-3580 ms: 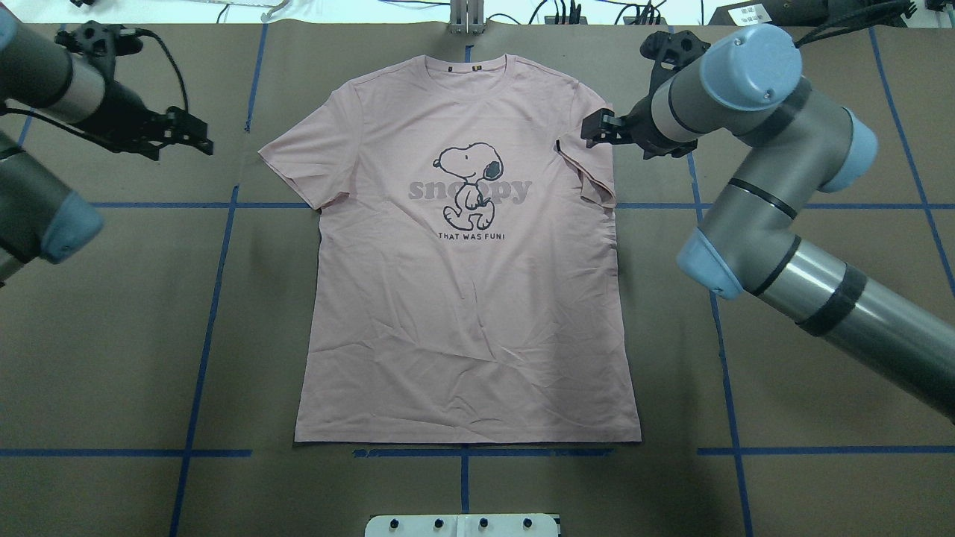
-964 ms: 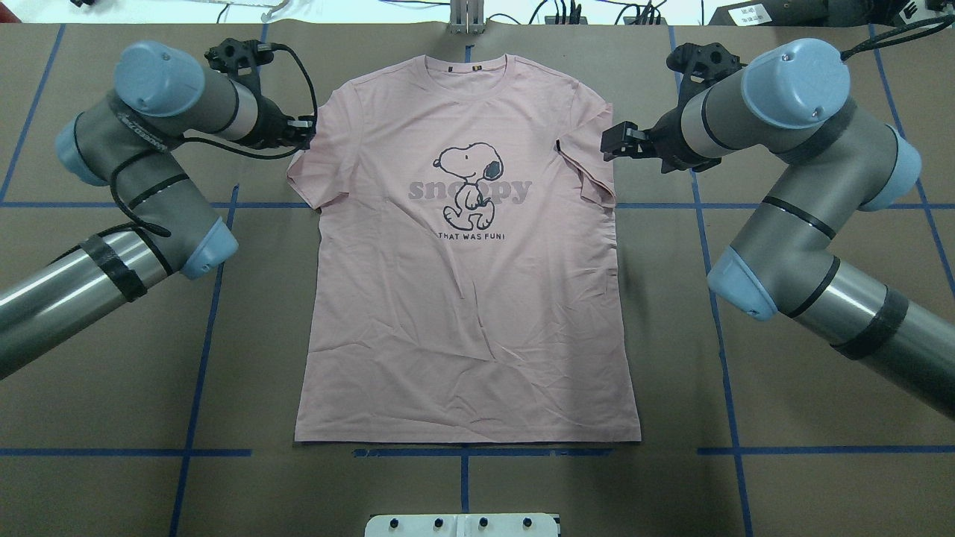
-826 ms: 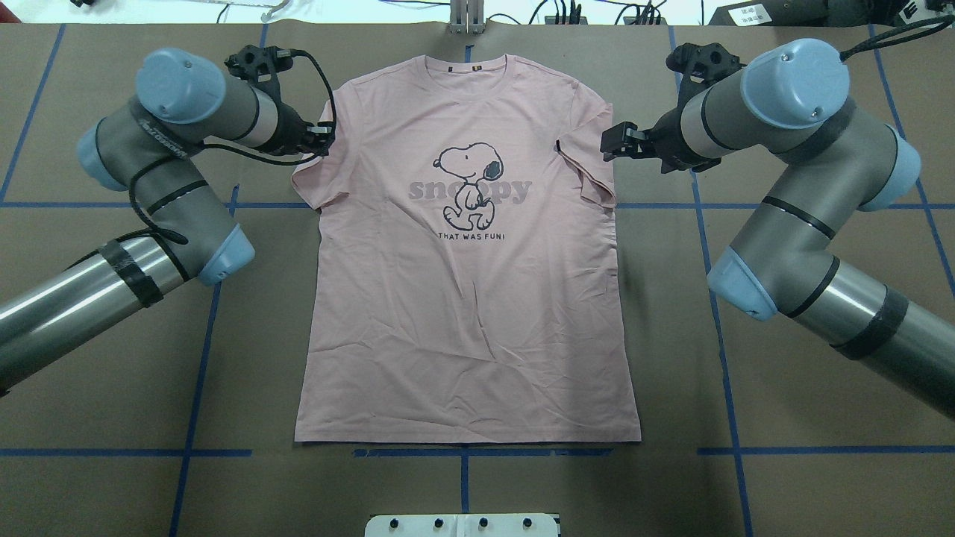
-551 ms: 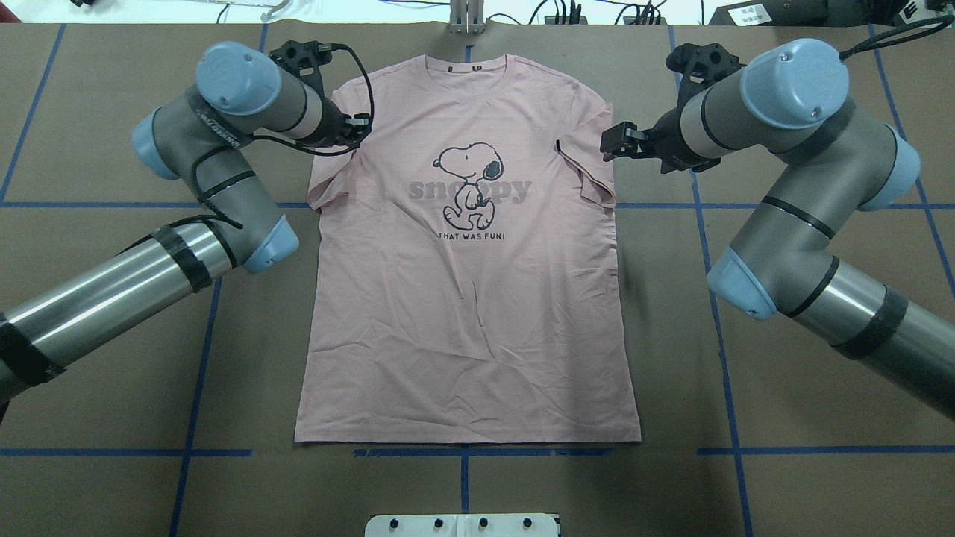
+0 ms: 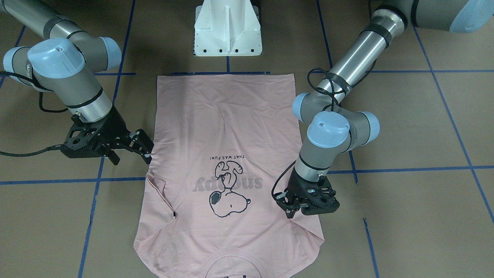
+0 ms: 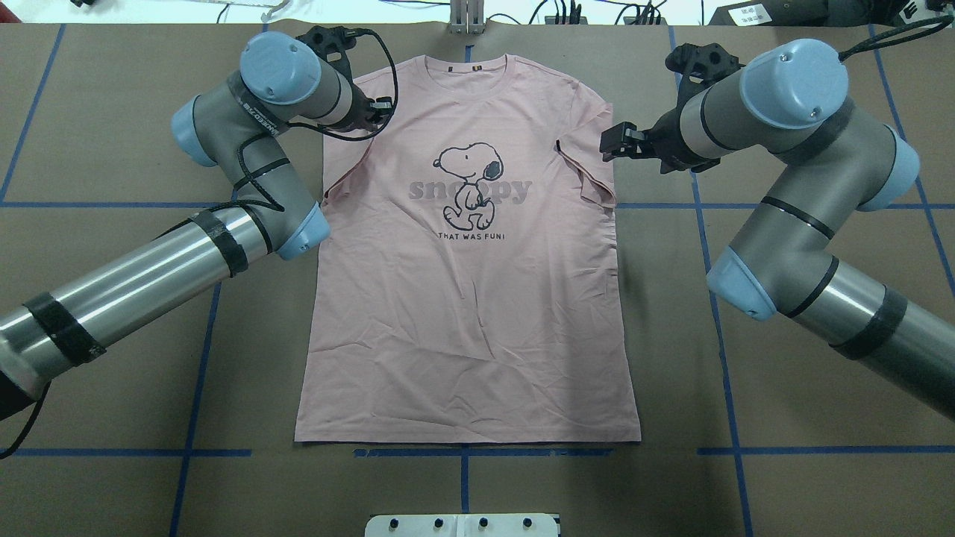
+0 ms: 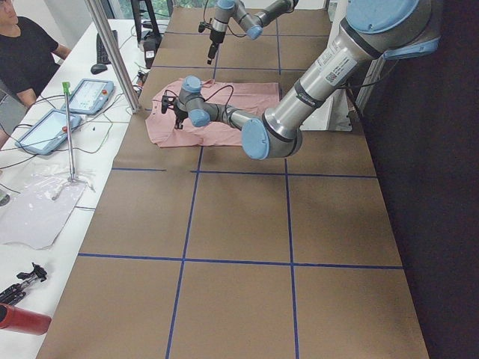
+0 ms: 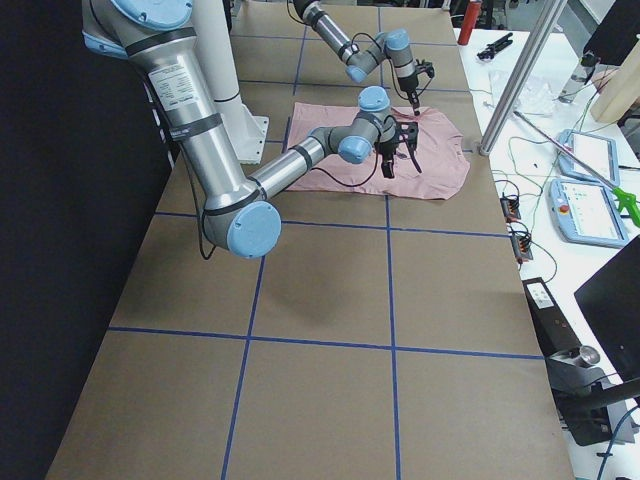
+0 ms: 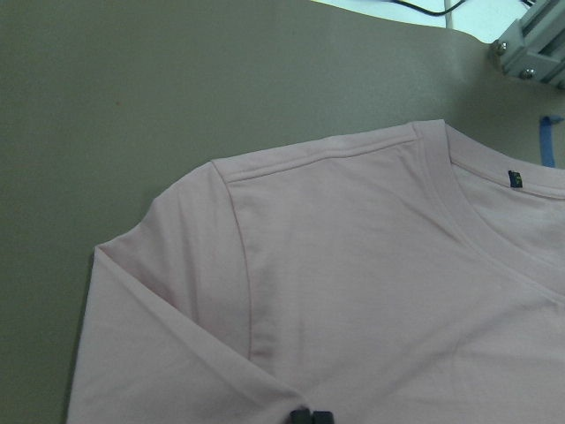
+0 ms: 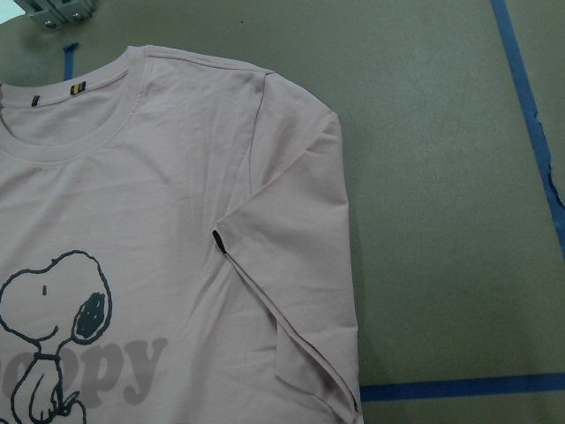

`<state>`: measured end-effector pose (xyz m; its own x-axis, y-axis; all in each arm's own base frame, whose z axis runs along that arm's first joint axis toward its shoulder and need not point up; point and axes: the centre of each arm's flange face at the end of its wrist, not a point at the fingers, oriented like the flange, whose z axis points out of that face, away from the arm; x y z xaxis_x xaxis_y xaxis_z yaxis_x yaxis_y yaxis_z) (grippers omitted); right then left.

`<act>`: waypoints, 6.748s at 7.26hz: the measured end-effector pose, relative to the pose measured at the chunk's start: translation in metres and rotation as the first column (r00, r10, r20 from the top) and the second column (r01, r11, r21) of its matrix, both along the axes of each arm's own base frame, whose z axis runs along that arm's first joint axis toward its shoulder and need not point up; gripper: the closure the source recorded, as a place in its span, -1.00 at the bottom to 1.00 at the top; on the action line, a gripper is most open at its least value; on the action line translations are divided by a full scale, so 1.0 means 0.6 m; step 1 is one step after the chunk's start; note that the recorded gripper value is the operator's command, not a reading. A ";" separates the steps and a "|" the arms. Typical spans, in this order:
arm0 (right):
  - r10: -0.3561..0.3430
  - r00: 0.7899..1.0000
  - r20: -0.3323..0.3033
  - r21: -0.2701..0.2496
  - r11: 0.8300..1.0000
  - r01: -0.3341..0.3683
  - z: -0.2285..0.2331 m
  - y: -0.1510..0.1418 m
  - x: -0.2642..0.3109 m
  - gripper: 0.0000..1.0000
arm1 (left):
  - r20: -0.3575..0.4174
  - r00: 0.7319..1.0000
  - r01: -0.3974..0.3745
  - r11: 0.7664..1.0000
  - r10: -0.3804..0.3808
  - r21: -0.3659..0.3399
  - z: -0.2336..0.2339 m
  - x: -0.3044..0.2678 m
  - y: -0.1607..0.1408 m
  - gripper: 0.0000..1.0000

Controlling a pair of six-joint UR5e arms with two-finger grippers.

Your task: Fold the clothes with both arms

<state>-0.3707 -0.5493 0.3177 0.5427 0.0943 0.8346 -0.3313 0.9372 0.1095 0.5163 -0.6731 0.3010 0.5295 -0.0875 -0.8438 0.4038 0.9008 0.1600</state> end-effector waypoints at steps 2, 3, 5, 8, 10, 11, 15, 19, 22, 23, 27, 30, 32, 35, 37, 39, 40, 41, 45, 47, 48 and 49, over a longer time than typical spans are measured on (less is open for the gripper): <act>-0.003 1.000 0.002 0.002 1.000 0.003 -0.001 0.001 -0.001 -1.00 | -0.013 1.000 -0.011 1.000 0.011 0.013 -0.012 0.008 0.014 -0.93; 0.000 1.000 0.013 -0.004 1.000 0.000 -0.008 0.007 -0.004 -1.00 | -0.047 0.999 -0.014 1.000 0.015 0.022 -0.040 0.001 0.025 -0.90; 0.055 0.994 0.090 -0.107 0.993 -0.045 -0.043 0.066 -0.040 -0.99 | -0.163 0.986 -0.047 0.999 0.043 -0.021 -0.067 -0.045 0.088 -0.85; 0.136 0.990 0.030 -0.297 0.947 -0.121 -0.094 0.343 -0.158 -0.72 | -0.265 0.961 -0.089 0.996 0.080 -0.022 -0.055 -0.152 0.209 -0.73; 0.210 0.977 -0.049 -0.380 0.900 -0.212 -0.055 0.477 -0.197 -0.61 | -0.282 0.954 -0.112 0.993 0.099 -0.029 -0.052 -0.166 0.227 -0.76; 0.222 0.972 -0.079 -0.391 0.890 -0.235 -0.029 0.507 -0.202 -0.57 | -0.286 0.953 -0.113 0.993 0.099 -0.031 -0.053 -0.169 0.229 -0.76; 0.283 0.951 -0.129 -0.487 0.817 -0.309 0.047 0.576 -0.203 -0.47 | -0.304 0.949 -0.106 0.992 0.082 -0.063 -0.056 -0.168 0.232 -0.76; 0.283 0.948 -0.146 -0.495 0.809 -0.317 0.067 0.588 -0.204 -0.39 | -0.304 0.949 -0.104 0.992 0.080 -0.065 -0.054 -0.168 0.232 -0.76; 0.275 0.949 -0.156 -0.494 0.810 -0.317 0.071 0.589 -0.205 -0.32 | -0.303 0.949 -0.104 0.993 0.080 -0.063 -0.055 -0.168 0.232 -0.76; 0.274 0.948 -0.161 -0.493 0.810 -0.318 0.074 0.590 -0.207 -0.32 | -0.303 0.950 -0.104 0.993 0.080 -0.062 -0.054 -0.168 0.232 -0.76; 0.272 0.947 -0.171 -0.489 0.811 -0.321 0.080 0.588 -0.212 1.00 | -0.299 0.951 -0.104 0.993 0.081 -0.064 -0.048 -0.169 0.232 -0.76; 0.286 0.945 -0.158 -0.492 0.807 -0.326 0.070 0.572 -0.200 1.00 | -0.297 0.951 -0.102 0.993 0.079 -0.064 -0.044 -0.170 0.233 -0.80; 0.294 0.947 -0.132 -0.499 0.806 -0.319 0.048 0.565 -0.185 1.00 | -0.300 0.953 -0.068 0.994 0.037 -0.091 -0.025 -0.187 0.267 -0.80; 0.297 0.951 -0.088 -0.508 0.808 -0.300 0.015 0.565 -0.161 1.00 | -0.269 0.960 -0.008 0.948 -0.083 -0.320 0.021 -0.128 0.529 -0.73; 0.297 0.951 -0.085 -0.509 0.808 -0.298 0.014 0.565 -0.159 1.00 | -0.171 0.981 0.007 0.901 -0.090 -0.434 0.042 -0.067 0.675 -0.66; 0.297 0.951 -0.084 -0.509 0.808 -0.298 0.013 0.565 -0.159 1.00 | -0.098 0.993 0.012 0.878 -0.067 -0.478 0.078 -0.039 0.758 -0.49; 0.297 0.951 -0.083 -0.509 0.808 -0.297 0.012 0.566 -0.159 1.00 | -0.075 0.995 0.015 0.874 -0.059 -0.486 0.086 -0.034 0.773 -0.41; 0.297 0.951 -0.082 -0.509 0.808 -0.297 0.011 0.566 -0.158 1.00 | -0.062 0.997 0.018 0.872 -0.055 -0.489 0.090 -0.031 0.780 -0.25; 0.300 0.950 -0.081 -0.509 0.807 -0.299 0.011 0.564 -0.156 1.00 | -0.030 0.997 0.051 0.878 -0.074 -0.476 0.088 -0.040 0.778 1.00; 0.301 0.950 -0.081 -0.509 0.807 -0.299 0.011 0.563 -0.155 1.00 | -0.021 0.997 0.057 0.880 -0.076 -0.471 0.074 -0.051 0.779 1.00; 0.301 0.950 -0.082 -0.509 0.807 -0.299 0.011 0.563 -0.155 1.00 | -0.021 0.996 0.064 0.883 -0.083 -0.464 0.070 -0.052 0.779 1.00; 0.301 0.950 -0.081 -0.509 0.807 -0.299 0.011 0.563 -0.155 1.00 | -0.023 0.996 0.069 0.886 -0.089 -0.459 0.067 -0.051 0.780 1.00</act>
